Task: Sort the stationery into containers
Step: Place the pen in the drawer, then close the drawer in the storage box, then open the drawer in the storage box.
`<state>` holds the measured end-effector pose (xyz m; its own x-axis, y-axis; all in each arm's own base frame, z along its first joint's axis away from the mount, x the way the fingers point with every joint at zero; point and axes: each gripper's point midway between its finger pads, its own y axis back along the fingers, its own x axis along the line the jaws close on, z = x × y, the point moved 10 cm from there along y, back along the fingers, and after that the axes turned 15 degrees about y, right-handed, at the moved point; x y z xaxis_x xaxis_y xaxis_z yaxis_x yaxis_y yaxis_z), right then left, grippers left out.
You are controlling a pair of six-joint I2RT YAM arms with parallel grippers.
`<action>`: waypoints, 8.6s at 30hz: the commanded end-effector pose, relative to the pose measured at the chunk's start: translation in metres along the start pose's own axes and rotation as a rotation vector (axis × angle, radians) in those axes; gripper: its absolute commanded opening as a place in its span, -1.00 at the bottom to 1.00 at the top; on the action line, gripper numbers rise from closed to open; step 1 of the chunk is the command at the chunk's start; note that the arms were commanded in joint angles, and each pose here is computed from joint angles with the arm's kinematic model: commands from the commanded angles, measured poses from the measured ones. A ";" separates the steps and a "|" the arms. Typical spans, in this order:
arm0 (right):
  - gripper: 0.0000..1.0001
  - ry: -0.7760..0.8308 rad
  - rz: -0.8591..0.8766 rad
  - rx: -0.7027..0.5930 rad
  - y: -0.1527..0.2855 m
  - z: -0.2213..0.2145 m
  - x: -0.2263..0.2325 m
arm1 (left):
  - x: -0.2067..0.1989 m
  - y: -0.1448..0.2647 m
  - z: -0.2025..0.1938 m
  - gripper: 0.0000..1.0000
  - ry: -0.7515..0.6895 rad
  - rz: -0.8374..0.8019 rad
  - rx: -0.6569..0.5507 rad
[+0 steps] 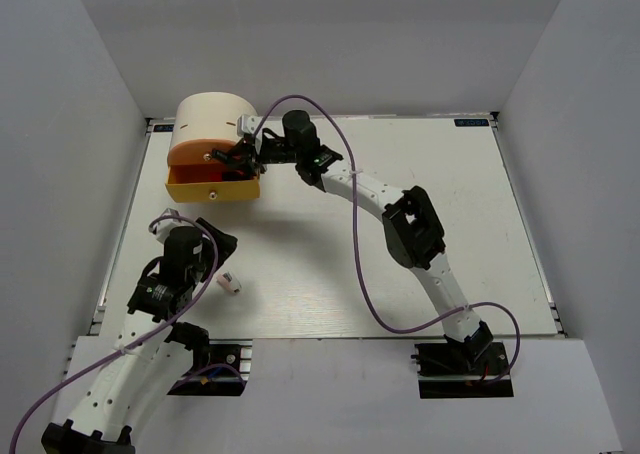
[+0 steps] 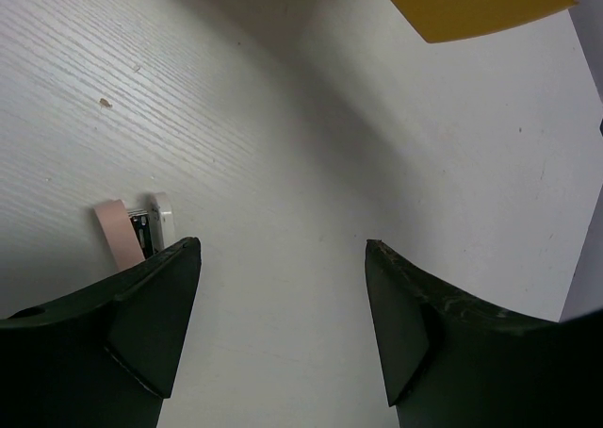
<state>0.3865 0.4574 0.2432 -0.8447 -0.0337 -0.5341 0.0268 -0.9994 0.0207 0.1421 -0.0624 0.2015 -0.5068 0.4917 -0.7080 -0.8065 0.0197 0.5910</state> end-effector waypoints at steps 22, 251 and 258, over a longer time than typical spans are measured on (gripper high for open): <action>0.13 0.246 -0.235 0.065 0.107 0.199 -0.033 | -0.002 -0.025 -0.014 0.61 0.042 -0.110 0.059; -0.33 -0.564 -0.502 0.886 0.376 0.004 0.064 | -0.019 -0.210 0.082 0.01 0.406 -0.379 -0.026; -0.33 -0.566 -0.501 0.884 0.375 0.005 0.062 | -0.015 -0.217 0.079 -0.14 0.402 -0.389 -0.018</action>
<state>0.3333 0.0793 0.2084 -0.7850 0.5958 -0.1700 -0.5475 -0.5388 0.6403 0.3409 -0.0066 0.1033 -0.3131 0.0665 -0.9474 -0.9418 0.1068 0.3188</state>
